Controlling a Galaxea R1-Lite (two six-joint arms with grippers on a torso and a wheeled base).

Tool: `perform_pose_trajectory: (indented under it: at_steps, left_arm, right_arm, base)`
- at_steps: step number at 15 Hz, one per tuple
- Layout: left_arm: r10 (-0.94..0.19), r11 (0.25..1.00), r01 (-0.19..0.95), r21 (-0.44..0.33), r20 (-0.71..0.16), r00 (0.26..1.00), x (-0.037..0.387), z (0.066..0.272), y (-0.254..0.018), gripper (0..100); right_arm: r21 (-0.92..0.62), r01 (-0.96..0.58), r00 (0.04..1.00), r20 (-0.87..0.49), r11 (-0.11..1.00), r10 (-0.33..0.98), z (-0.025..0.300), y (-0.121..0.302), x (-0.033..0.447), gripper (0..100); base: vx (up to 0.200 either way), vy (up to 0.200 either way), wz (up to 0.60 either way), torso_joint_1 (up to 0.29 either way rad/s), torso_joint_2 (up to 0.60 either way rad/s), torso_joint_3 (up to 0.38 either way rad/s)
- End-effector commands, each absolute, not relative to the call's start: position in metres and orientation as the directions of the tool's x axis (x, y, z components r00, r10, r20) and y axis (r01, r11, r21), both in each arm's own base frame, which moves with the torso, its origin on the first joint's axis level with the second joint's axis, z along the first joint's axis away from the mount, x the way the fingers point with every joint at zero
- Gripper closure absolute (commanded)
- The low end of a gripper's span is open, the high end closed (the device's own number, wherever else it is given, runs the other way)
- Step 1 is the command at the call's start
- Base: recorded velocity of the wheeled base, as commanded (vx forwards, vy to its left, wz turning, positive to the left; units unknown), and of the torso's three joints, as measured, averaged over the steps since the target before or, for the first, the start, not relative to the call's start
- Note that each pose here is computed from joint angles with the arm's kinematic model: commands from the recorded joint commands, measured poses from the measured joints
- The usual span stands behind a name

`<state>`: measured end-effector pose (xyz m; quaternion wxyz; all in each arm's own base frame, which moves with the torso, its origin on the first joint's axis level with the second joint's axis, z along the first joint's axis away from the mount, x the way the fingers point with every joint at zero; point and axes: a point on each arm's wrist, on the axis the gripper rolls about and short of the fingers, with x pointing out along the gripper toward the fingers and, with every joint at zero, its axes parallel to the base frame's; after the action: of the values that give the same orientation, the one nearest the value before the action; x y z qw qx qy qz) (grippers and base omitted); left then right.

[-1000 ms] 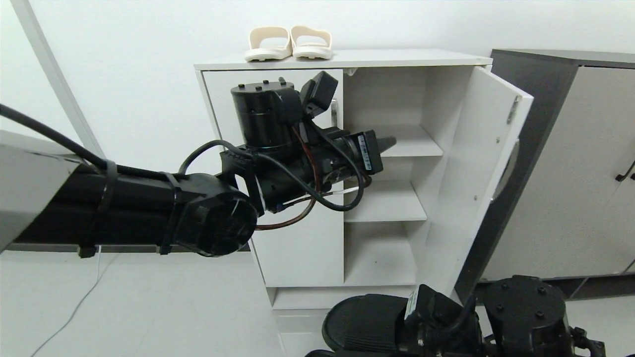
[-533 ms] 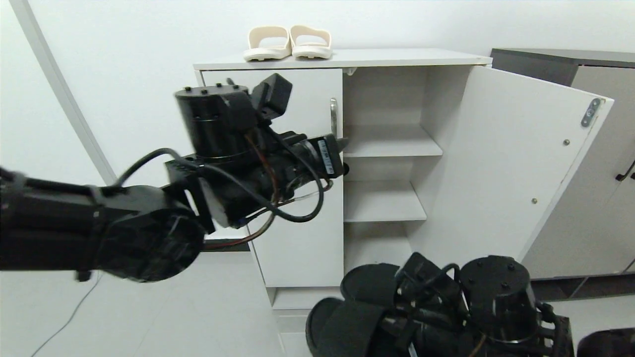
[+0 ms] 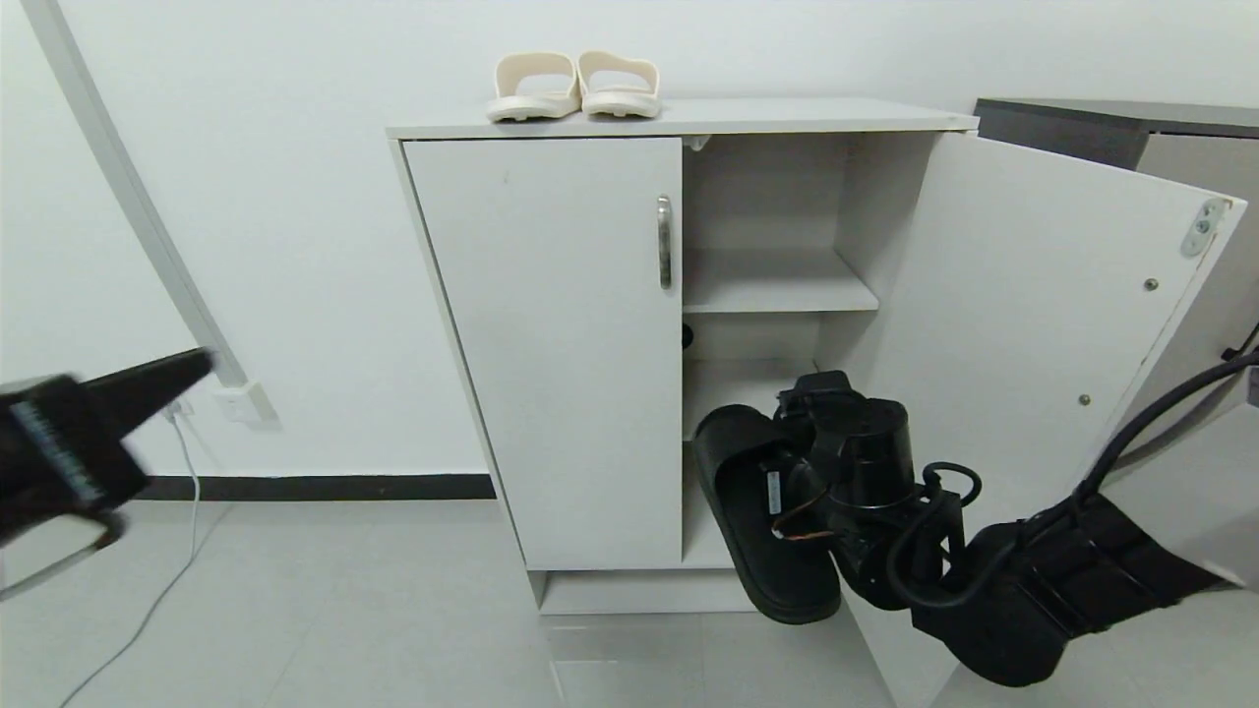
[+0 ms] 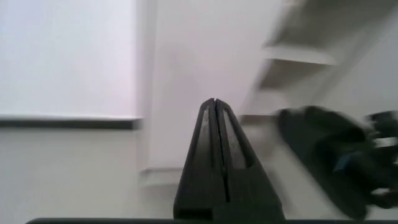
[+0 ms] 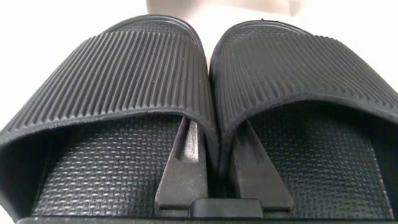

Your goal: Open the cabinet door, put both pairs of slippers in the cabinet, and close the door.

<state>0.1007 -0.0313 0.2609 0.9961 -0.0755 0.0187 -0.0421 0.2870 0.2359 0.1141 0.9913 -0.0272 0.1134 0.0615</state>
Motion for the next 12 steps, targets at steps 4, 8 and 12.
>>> perform_pose_trajectory:
  at_steps: [4, 8, 12]
  left_arm:
    - [0.522, 0.853, -0.52, -0.054, 0.126, 0.844, -0.053, 0.167, 0.002, 100]
    - [0.363, 0.932, -0.361, -0.046, 0.048, 0.931, -0.026, 0.115, 0.001, 100]
    - [0.09, 0.991, -0.096, -0.098, -0.064, 0.994, -0.016, 0.082, -0.003, 100]
  right_arm:
    - [-0.056, -0.109, 0.965, -0.246, 0.992, 0.092, 0.102, 0.238, 0.296, 100]
    - [-0.059, -0.115, 0.965, -0.244, 0.992, 0.098, 0.101, 0.242, 0.292, 100]
    - [-0.066, -0.128, 0.961, -0.254, 0.99, 0.108, 0.098, 0.244, 0.287, 100]
  base:
    - [0.0, 0.0, 0.0, 0.0, 0.0, 0.0]
    - [0.0, 0.0, 0.0, 0.0, 0.0, 0.0]
    - [0.0, 0.0, 0.0, 0.0, 0.0, 0.0]
